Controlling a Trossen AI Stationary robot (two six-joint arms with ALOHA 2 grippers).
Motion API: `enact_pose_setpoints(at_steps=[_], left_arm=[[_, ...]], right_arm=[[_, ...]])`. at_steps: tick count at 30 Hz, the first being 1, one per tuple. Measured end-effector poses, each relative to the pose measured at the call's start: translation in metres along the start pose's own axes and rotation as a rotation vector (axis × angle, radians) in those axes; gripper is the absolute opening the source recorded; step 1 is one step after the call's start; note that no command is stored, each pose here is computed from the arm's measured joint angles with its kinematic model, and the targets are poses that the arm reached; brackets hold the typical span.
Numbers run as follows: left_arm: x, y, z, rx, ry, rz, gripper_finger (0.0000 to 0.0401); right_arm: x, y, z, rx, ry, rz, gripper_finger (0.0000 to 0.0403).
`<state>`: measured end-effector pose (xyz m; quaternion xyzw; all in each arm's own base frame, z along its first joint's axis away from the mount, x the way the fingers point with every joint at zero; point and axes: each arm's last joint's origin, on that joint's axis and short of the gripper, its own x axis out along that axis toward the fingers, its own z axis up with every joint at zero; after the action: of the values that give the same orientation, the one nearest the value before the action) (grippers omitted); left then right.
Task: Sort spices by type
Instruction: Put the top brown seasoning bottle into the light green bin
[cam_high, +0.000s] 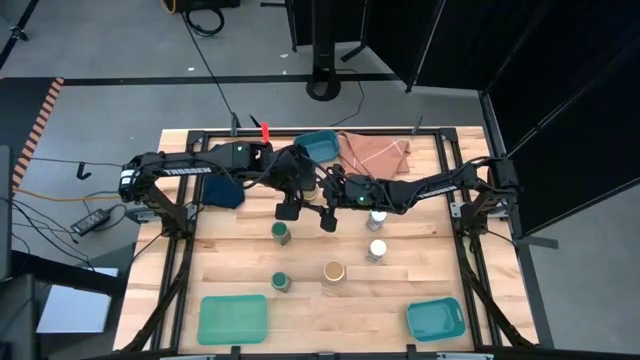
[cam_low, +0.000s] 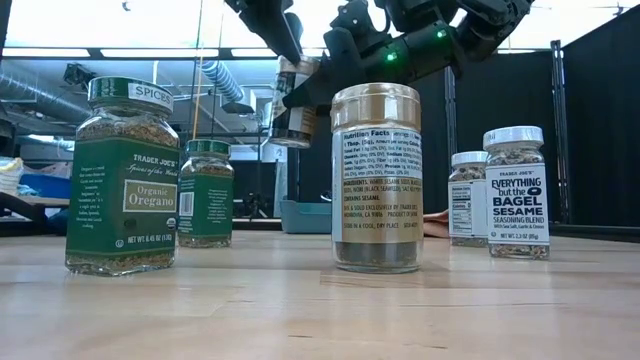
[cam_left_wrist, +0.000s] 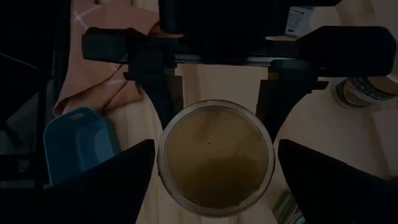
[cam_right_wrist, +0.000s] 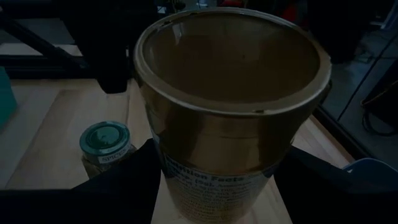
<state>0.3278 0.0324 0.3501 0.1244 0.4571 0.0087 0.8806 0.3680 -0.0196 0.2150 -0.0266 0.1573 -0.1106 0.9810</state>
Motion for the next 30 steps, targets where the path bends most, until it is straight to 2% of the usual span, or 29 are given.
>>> enact_pose_setpoints(at_steps=[8, 14, 30], left_arm=[[0.016, -0.001, 0.0, 0.021, 0.041, -0.012, 0.0347], [0.016, -0.001, 0.001, 0.021, 0.039, -0.011, 0.0343], [0.018, -0.001, 0.0, 0.022, 0.045, -0.016, 0.0285]], right_arm=[[0.0, 0.0, 0.0, 0.001, -0.001, -0.001, 0.0278], [0.0, 0.0, 0.0, 0.0, 0.0, -0.003, 0.0278], [0.0, 0.0, -0.002, -0.003, 0.015, 0.0, 0.0278]])
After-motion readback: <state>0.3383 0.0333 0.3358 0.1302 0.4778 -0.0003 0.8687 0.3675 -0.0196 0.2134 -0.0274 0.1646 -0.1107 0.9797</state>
